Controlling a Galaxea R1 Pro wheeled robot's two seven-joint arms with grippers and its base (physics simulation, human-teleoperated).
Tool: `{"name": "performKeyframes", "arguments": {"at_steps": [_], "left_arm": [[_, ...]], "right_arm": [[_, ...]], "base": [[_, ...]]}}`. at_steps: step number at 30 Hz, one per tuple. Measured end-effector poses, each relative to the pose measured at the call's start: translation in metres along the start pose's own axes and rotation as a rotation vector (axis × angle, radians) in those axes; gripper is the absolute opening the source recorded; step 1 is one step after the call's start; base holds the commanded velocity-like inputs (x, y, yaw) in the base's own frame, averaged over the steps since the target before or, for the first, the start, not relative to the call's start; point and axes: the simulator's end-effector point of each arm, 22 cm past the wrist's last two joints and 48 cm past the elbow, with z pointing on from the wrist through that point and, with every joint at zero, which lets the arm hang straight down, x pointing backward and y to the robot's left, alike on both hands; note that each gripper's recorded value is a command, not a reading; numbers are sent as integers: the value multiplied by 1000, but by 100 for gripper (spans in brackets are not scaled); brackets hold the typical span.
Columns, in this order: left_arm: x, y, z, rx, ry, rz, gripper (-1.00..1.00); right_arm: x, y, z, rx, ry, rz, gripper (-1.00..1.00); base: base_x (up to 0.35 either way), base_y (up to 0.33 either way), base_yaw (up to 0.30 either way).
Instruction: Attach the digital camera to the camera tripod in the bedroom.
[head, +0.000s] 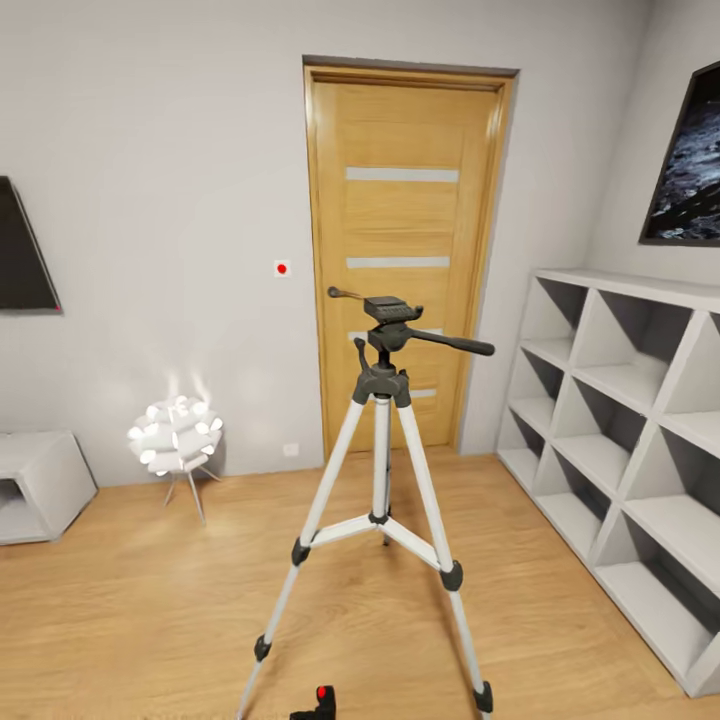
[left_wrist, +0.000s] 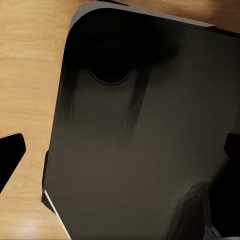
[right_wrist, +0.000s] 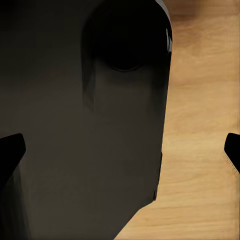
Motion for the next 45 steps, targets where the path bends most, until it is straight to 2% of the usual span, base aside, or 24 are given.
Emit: {"name": "performKeyframes", "arguments": {"at_steps": [9,16,30,45], "left_arm": [[0,-1,0,1,0,2,100],[0,-1,0,2,0,6,100],[0,0,0,1,0,8,100],[0,1,0,-3,0,1,100]], "right_arm": [[0,-1,0,2,0,1,100],[0,-2,0,4,0,1,100],[0,-3,0,5,-1,3,100],[0,-3,0,4,-1,3,100]], "base": [[0,0,123],[10,-9,12],[142,-163,0],[20,-17,0]]}}
